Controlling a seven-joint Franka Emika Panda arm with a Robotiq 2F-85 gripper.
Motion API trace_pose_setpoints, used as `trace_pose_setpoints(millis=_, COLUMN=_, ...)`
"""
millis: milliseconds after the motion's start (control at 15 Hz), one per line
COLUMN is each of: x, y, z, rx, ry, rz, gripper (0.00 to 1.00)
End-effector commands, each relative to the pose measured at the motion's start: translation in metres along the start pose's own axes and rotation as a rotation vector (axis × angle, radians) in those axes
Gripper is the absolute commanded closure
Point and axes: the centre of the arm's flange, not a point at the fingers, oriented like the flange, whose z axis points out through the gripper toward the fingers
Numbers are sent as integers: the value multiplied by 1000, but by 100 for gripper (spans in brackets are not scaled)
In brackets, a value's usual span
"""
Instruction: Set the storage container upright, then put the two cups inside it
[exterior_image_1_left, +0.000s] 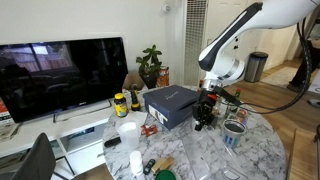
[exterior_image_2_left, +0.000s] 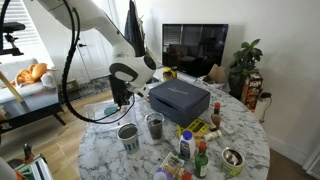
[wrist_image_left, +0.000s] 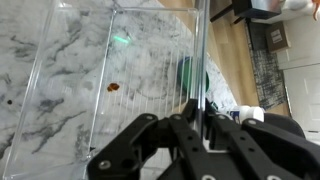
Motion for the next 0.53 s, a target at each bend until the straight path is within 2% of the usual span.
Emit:
trace_pose_setpoints(millis=0, x=0, y=-8, z=5, rx=-68, ry=-9, rz=56, gripper=98)
trace_pose_setpoints(millis=467, x=14, y=-41, z=24, rx=-284, ry=-28, rz=87, gripper=98)
